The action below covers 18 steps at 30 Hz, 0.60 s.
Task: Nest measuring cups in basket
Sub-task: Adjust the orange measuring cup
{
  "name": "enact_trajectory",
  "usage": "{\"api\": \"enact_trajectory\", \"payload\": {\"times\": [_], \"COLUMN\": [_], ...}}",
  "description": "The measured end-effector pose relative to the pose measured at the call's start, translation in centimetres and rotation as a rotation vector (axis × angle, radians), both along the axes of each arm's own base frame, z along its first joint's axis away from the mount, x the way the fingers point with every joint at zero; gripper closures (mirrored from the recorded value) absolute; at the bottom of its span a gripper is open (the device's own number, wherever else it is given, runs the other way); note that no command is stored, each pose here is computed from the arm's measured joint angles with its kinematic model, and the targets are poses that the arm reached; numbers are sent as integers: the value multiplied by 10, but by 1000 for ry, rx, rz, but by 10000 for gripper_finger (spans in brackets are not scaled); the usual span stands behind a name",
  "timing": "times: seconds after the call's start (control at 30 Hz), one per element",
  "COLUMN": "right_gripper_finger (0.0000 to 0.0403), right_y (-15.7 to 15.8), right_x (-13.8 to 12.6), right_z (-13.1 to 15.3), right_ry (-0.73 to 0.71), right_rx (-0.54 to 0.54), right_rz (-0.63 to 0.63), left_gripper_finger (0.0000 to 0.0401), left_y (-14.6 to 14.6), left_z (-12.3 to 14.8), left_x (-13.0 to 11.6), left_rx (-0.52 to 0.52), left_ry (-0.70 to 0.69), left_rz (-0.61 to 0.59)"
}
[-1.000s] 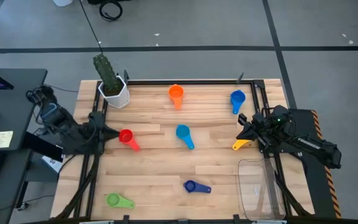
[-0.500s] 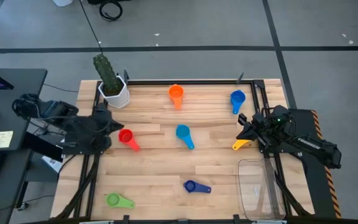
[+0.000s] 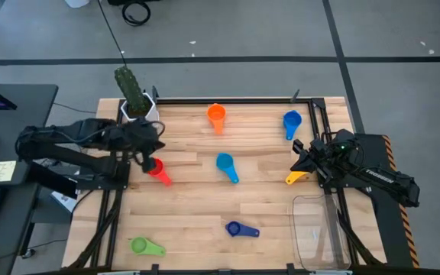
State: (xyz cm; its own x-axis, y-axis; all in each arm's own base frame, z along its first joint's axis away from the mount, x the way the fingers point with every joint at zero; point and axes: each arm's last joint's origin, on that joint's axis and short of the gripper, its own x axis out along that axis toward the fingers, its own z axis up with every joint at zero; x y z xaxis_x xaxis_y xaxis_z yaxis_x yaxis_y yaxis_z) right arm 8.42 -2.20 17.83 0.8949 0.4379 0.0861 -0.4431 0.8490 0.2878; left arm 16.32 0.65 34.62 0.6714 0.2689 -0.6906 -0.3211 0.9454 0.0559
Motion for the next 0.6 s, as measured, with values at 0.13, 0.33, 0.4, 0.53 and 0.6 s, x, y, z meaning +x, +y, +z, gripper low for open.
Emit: {"api": "enact_trajectory", "payload": {"times": [0.13, 0.33, 0.4, 0.53, 0.6], "right_gripper_finger": [389, 389, 389, 389, 389], "right_y": [0, 0, 0, 0, 0], "right_x": [0, 0, 0, 0, 0], "right_z": [0, 0, 0, 0, 0], "right_ry": [0, 0, 0, 0, 0], "right_rx": [0, 0, 0, 0, 0], "right_rz": [0, 0, 0, 0, 0], "left_gripper_finger": [397, 397, 398, 398, 397], "left_y": [16, 50, 62, 85, 92], "left_z": [-3, -18, -26, -43, -52], "left_x": [19, 54, 64, 80, 86], "left_rx": [-8, -22, -42, -161, -216], "left_ry": [-23, -38, -31, -26, -9], "left_rz": [39, 170, 229, 286, 279]}}
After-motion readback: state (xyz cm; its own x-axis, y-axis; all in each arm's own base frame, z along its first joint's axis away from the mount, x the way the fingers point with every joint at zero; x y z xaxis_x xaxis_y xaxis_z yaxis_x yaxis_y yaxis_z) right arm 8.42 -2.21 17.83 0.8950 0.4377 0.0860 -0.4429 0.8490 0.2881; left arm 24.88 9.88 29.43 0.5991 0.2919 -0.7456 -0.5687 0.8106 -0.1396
